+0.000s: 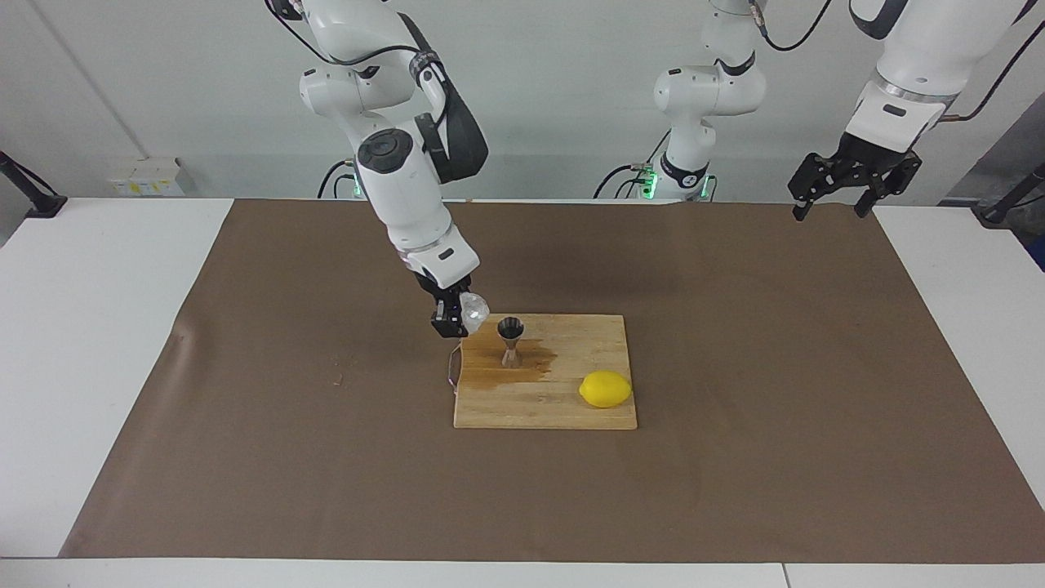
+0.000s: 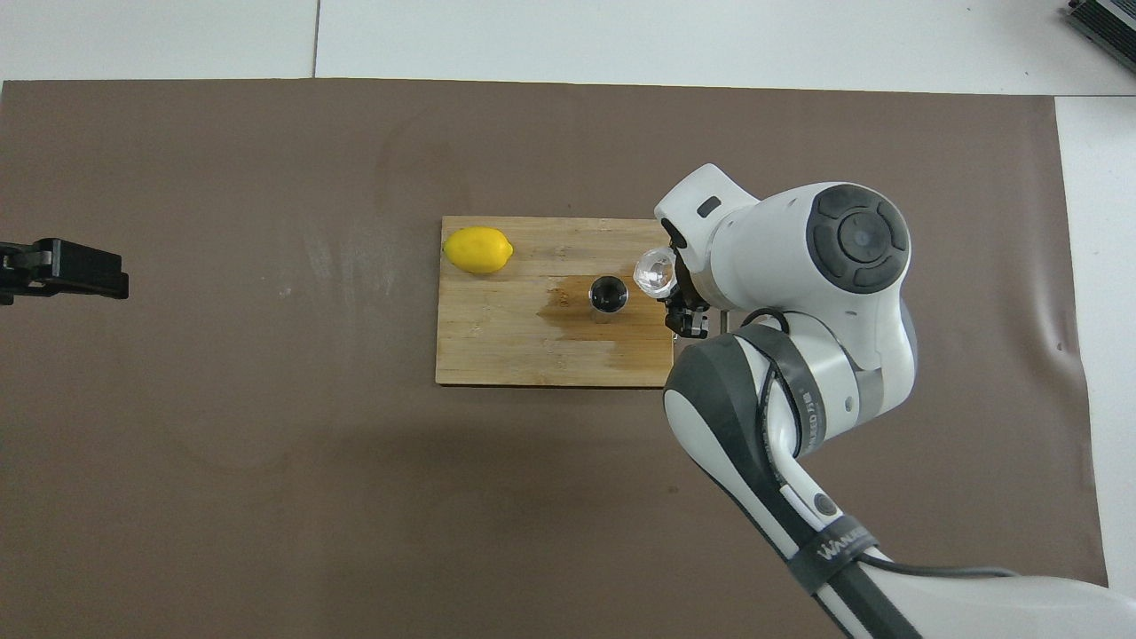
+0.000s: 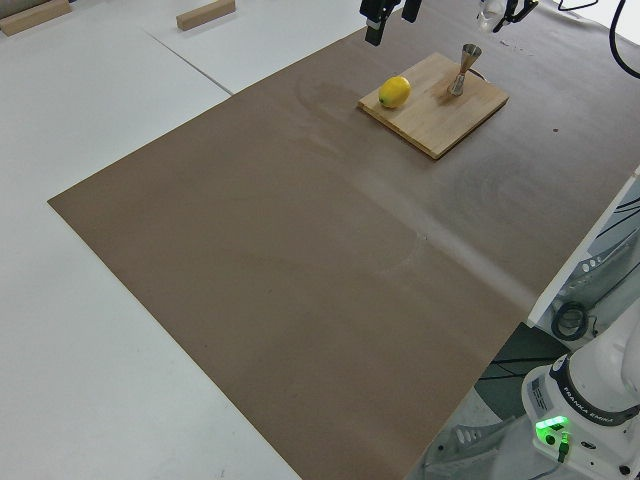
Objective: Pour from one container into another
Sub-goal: 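Tilt the white cup with the right gripper above the metal cup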
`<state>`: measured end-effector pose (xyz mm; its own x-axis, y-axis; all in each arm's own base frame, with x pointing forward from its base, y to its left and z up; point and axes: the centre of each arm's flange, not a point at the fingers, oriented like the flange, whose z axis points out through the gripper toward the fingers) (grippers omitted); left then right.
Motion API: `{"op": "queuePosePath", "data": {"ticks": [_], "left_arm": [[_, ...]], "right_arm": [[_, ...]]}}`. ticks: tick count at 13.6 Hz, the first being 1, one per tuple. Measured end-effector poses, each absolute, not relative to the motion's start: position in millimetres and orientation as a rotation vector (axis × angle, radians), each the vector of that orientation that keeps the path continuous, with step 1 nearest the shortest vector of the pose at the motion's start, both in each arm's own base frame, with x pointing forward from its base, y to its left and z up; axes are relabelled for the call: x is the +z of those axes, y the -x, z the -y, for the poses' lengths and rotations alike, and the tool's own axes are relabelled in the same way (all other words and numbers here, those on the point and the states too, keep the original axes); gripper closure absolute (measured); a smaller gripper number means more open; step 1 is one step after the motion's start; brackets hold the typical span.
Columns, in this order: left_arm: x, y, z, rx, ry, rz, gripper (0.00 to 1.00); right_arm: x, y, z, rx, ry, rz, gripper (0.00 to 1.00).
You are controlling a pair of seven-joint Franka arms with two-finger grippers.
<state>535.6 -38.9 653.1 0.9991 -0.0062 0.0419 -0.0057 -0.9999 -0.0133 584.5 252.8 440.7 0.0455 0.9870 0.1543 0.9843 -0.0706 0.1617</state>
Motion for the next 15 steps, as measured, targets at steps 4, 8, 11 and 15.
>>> {"op": "queuePosePath", "data": {"ticks": [4, 8, 11, 15], "left_arm": [[648, -534, 37, -0.049, 3.127, -0.009, 0.00], [648, -532, 37, -0.048, 3.127, -0.011, 0.00], [650, -533, 39, -0.057, 3.127, -0.028, 0.00], [647, -534, 47, -0.056, 3.125, -0.063, 0.00]], "right_arm": [[426, -575, -285, 0.269, -2.066, -2.156, 0.49], [424, -571, -294, 0.213, -1.904, -2.175, 0.49], [425, -571, -296, 0.189, -1.821, -2.179, 0.49], [427, -568, -304, 0.167, -1.720, -2.185, 0.49]]}}
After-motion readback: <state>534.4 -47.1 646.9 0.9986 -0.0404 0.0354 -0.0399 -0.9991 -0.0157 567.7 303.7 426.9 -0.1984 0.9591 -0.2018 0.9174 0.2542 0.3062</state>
